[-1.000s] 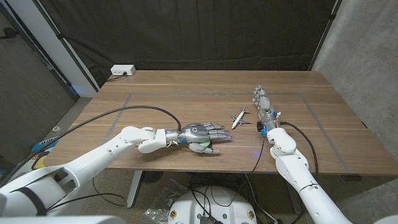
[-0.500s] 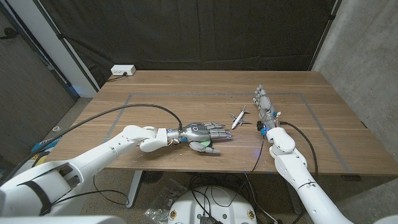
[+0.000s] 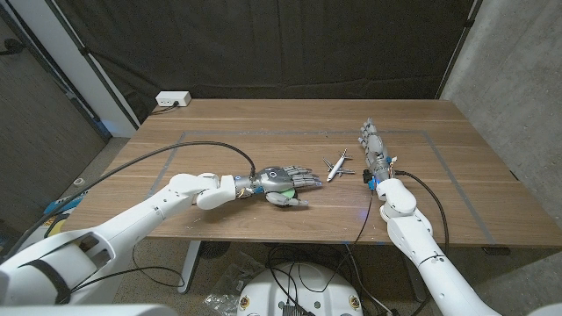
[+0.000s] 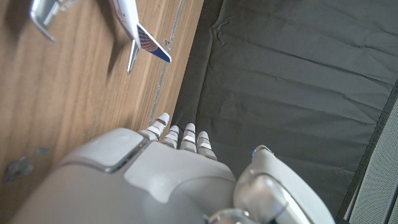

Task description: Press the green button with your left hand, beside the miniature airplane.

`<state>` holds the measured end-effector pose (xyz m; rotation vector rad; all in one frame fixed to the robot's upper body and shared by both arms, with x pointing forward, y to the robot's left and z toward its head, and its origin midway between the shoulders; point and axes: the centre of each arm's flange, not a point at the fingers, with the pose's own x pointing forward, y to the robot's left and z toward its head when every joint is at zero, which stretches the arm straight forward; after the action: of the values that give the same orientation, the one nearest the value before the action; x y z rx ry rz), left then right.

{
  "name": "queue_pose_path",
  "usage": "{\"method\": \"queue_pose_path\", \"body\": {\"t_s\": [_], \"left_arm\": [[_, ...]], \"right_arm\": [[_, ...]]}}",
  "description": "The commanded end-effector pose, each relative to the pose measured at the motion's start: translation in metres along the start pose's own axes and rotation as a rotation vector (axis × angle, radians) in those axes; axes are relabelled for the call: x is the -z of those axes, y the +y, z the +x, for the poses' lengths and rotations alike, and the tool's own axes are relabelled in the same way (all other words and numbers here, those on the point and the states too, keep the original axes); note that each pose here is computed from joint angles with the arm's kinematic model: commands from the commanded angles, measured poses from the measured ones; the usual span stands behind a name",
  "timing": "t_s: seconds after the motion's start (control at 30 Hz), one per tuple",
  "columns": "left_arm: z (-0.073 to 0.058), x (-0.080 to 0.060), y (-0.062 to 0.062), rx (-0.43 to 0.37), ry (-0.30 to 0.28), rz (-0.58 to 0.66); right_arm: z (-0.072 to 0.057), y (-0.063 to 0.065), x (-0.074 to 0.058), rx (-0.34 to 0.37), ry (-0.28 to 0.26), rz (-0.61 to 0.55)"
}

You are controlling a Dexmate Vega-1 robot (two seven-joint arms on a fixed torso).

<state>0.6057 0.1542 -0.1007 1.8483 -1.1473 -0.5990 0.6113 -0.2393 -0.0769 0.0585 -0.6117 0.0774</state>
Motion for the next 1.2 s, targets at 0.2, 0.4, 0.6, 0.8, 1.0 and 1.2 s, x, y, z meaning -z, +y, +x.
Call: {"method": "queue_pose_path", "body": {"t_s": [0.2, 0.4, 0.6, 0.8, 1.0, 1.2], "left_arm": [[-0.014, 0.021, 0.101, -0.448, 0.06, -0.03], [-0.021, 0.025, 0.11, -0.524, 0.092, -0.064], [-0.03, 0.031, 0.117, -0.601, 0.144, -0.082], [-0.041, 0.044, 0.125, -0.682, 0.206, -0.116], [-0.05, 0.06, 0.129, -0.772, 0.236, -0.224], [-0.055, 0.073, 0.125, -0.83, 0.262, -0.341]], "right_arm": [[-0.001, 0.0, -0.004, 0.007, -0.023, 0.009], [-0.001, 0.0, -0.006, 0.006, -0.028, 0.012], [0.001, -0.002, -0.011, 0.004, -0.026, 0.014], [0.008, -0.003, -0.019, 0.001, -0.025, 0.0], [0.015, 0.001, -0.022, -0.007, -0.017, -0.014], [0.017, 0.006, -0.022, -0.009, -0.003, -0.031]]}}
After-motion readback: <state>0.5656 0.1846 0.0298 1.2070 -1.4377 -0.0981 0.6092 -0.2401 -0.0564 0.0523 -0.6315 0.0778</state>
